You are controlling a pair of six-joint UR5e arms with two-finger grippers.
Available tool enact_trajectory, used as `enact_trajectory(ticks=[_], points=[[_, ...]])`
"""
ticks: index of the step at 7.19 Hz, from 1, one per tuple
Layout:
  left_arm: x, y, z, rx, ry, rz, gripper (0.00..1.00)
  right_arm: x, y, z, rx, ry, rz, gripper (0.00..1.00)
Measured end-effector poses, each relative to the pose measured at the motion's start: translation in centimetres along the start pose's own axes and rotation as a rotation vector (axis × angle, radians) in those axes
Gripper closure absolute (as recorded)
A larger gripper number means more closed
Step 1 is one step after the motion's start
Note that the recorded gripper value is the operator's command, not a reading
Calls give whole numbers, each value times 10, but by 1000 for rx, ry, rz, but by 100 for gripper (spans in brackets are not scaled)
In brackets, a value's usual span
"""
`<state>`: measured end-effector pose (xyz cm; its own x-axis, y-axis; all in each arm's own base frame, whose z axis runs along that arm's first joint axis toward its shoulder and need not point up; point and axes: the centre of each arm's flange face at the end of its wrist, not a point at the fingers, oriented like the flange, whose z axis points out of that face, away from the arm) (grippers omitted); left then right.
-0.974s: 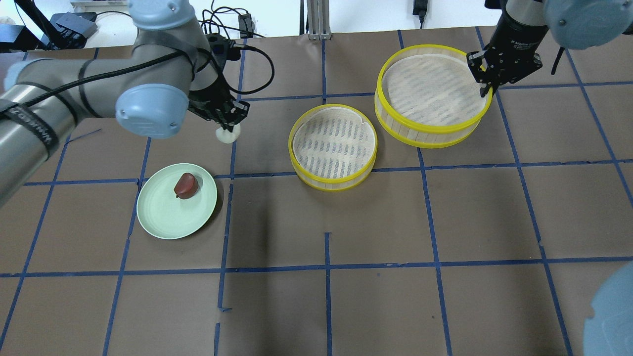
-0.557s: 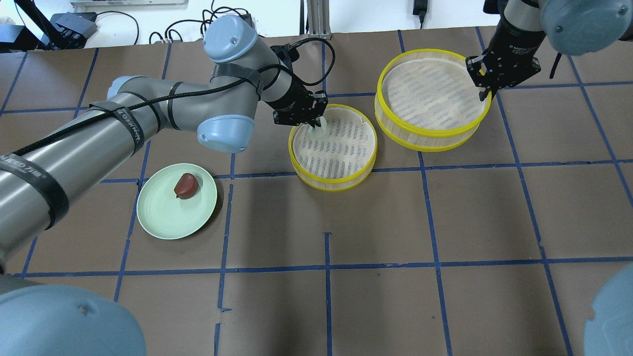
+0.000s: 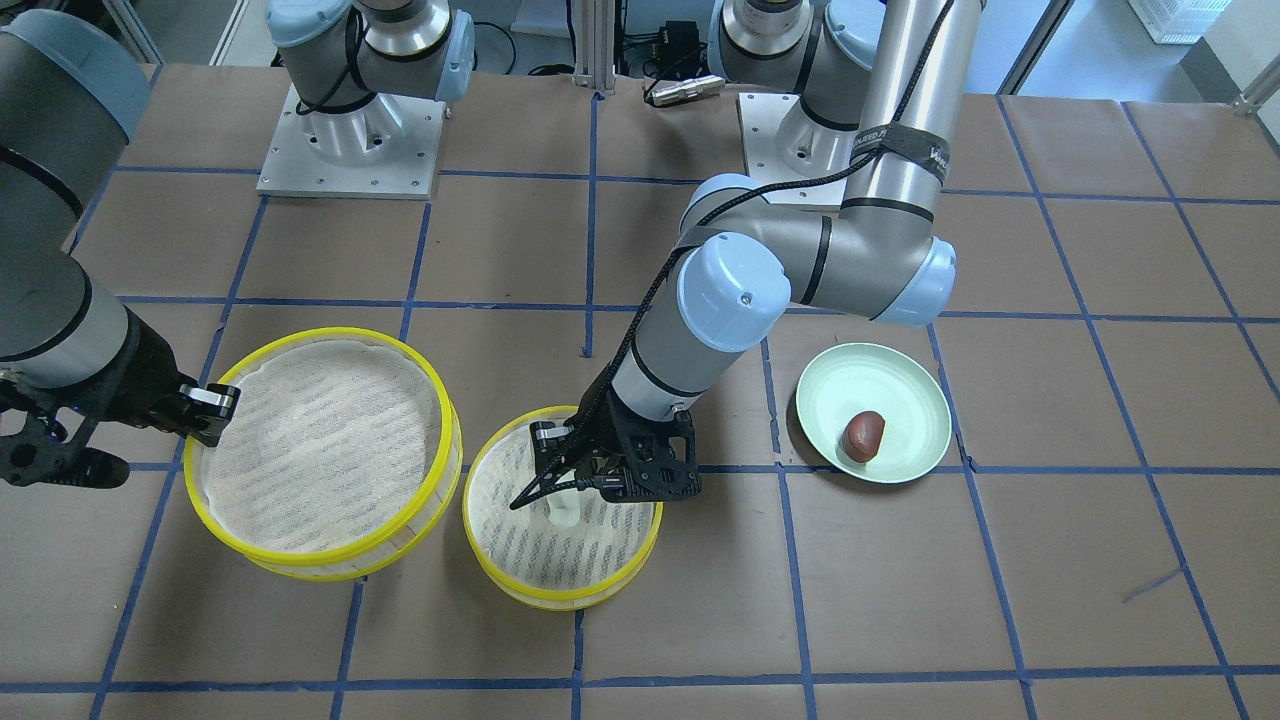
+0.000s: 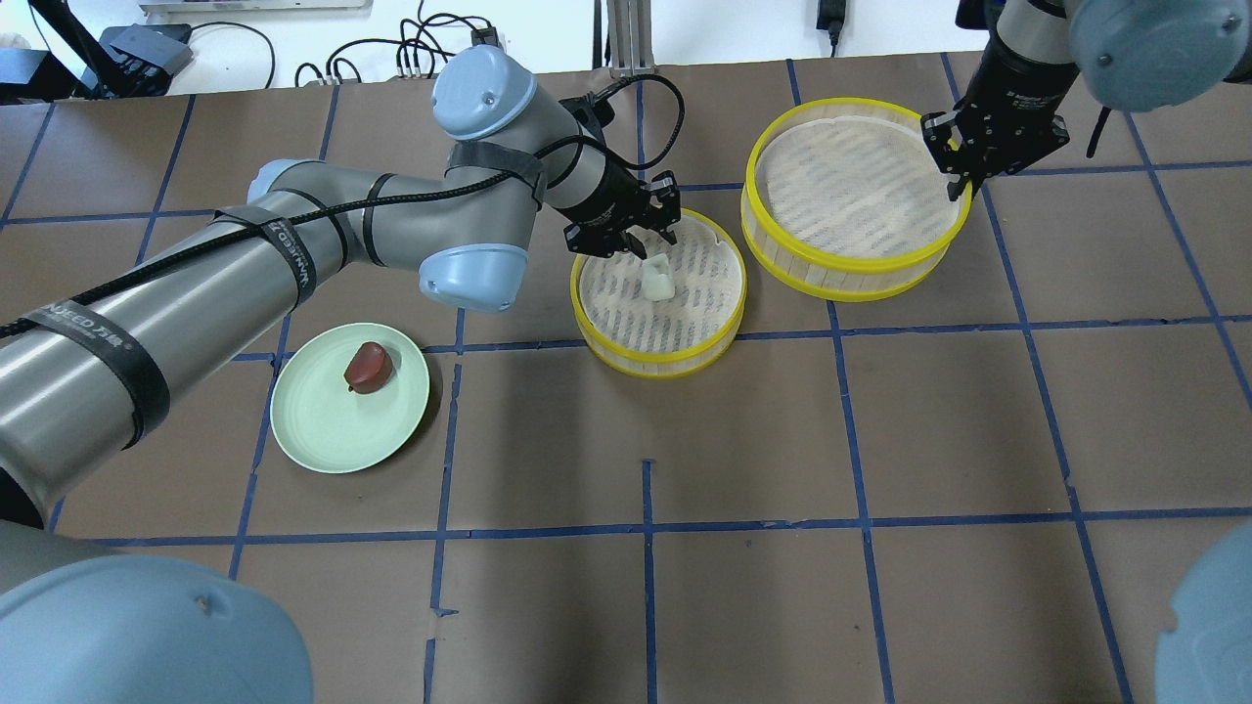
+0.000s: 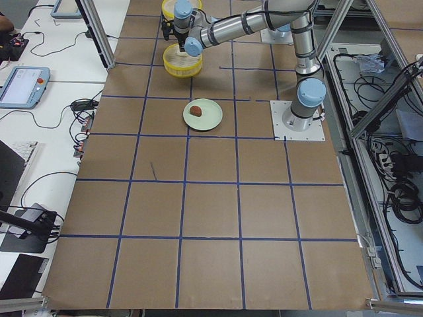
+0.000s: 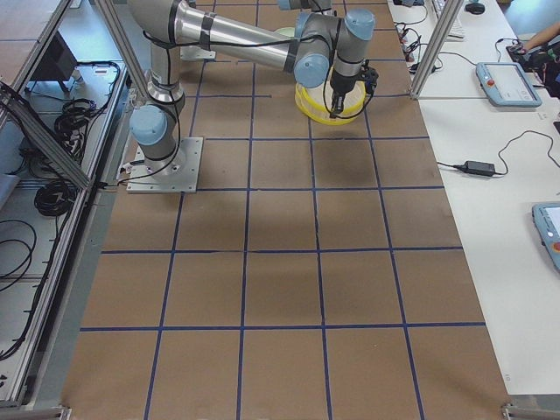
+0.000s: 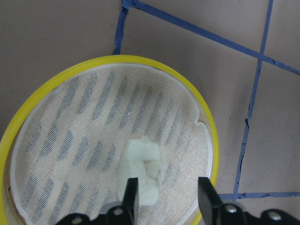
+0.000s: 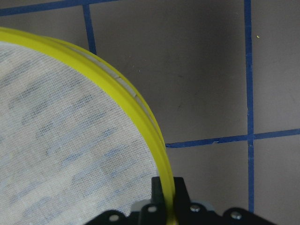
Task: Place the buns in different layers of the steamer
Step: 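Open the left gripper to release the white bun and withdraw, then restack the top tier with right gripper while left gripper moves to plate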
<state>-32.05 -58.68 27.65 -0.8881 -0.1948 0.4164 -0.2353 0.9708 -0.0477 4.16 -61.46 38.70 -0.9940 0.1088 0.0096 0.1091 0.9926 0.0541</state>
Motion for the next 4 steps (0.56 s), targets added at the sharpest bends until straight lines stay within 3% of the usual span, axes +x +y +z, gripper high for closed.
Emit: enact_trajectory(ticks=[1, 3, 4], points=[[-14, 2, -2, -2, -109, 41, 0, -3, 2, -2, 2, -2, 25, 94], [-74, -2, -18, -69, -397, 253, 0, -38, 9, -1, 6, -1, 75, 94], [-121, -8, -35, -105, -472, 278, 0, -66, 14, 1, 12, 0, 95, 94]])
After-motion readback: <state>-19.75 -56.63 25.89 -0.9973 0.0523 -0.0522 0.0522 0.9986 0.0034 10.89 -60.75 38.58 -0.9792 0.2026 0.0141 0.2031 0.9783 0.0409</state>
